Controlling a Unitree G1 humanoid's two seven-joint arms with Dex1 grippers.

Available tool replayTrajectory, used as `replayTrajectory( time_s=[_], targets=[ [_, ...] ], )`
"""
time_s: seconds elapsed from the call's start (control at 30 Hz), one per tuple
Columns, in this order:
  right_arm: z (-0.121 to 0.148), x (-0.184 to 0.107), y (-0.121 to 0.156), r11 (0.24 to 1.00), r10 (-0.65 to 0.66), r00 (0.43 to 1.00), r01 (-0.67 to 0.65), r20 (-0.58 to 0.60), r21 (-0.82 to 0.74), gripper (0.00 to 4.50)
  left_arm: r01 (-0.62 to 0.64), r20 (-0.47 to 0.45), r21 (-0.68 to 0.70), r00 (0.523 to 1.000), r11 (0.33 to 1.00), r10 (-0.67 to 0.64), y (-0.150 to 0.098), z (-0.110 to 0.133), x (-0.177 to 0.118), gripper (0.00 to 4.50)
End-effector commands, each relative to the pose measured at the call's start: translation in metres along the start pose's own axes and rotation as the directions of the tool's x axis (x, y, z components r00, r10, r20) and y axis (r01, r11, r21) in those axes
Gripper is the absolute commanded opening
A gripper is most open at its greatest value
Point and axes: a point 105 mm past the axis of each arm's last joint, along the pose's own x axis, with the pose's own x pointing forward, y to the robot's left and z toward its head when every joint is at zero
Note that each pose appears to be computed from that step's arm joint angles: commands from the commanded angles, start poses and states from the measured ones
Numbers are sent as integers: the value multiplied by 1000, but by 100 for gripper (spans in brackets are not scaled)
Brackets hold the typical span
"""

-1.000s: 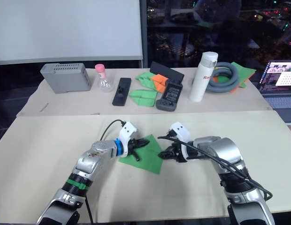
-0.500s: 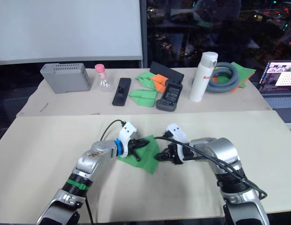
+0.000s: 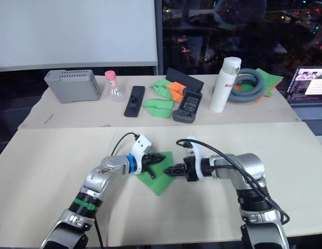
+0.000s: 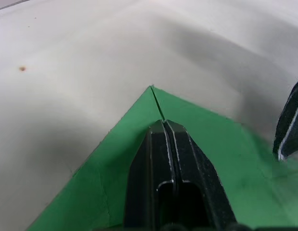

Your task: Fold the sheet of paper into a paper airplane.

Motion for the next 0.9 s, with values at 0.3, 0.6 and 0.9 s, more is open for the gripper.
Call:
replayTrajectory(
  time_s=[0.3,0.6,0.9],
  targets=[
    [36,-17,-13,980,-92,986,114,136,-165,230,-10,-53,-22,999,1000,9,2,-15,-5,0],
    [35,-16,-21,598,-166,971,237,172,-765,230,-1,-53,-19,999,1000,0,0,-14,-4,0],
    [27,-14,-39,303,-241,956,240,169,-922,230,4,-54,-18,999,1000,-5,-2,-15,-3,0]
  ],
)
